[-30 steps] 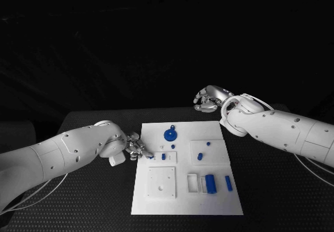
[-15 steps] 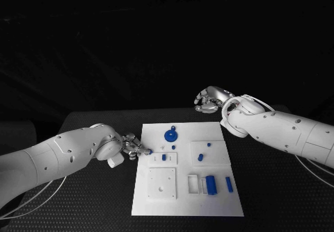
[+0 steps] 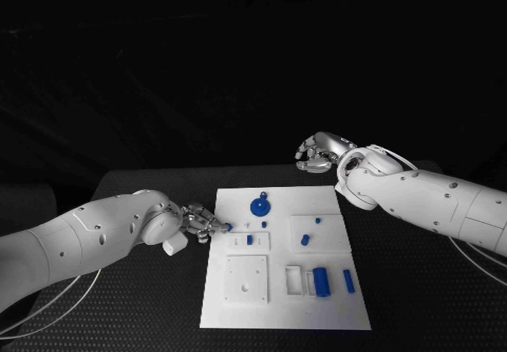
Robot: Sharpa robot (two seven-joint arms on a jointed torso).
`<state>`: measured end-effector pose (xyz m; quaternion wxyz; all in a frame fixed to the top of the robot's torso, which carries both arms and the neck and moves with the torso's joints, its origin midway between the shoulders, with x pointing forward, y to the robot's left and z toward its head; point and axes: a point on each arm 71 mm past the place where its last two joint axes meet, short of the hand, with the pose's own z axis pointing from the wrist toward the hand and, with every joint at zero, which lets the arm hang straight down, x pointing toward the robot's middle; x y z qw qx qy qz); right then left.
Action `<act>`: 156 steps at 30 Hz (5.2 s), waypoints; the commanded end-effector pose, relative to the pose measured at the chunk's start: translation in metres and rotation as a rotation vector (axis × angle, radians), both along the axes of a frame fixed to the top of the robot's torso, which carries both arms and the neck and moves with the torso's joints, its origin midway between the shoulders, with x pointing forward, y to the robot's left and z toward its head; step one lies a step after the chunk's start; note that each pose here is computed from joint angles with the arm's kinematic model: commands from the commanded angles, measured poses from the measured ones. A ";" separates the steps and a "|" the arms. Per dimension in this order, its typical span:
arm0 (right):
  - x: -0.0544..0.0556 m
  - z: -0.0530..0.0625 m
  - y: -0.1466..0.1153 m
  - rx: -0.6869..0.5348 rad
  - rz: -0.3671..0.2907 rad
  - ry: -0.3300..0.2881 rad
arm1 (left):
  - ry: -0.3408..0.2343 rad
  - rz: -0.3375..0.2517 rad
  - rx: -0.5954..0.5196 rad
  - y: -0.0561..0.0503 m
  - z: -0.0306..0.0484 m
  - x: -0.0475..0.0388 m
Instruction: Assemble the parts on the task board
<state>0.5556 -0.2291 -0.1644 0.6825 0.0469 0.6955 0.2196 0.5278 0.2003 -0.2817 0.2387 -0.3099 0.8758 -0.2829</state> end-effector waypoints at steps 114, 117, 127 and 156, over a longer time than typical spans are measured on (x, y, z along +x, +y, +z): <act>-0.073 -0.064 0.152 -0.213 0.415 0.011 | -0.020 -0.022 -0.214 -0.025 0.0250 -0.0141; -0.073 -0.064 0.152 -0.215 0.415 0.011 | -0.019 -0.023 -0.214 -0.025 0.0250 -0.0142; -0.074 -0.064 0.152 -0.219 0.418 0.013 | -0.015 -0.028 -0.215 -0.026 0.0249 -0.0146; -0.076 -0.065 0.155 -0.228 0.435 0.013 | -0.003 -0.033 -0.229 -0.027 0.0248 -0.0151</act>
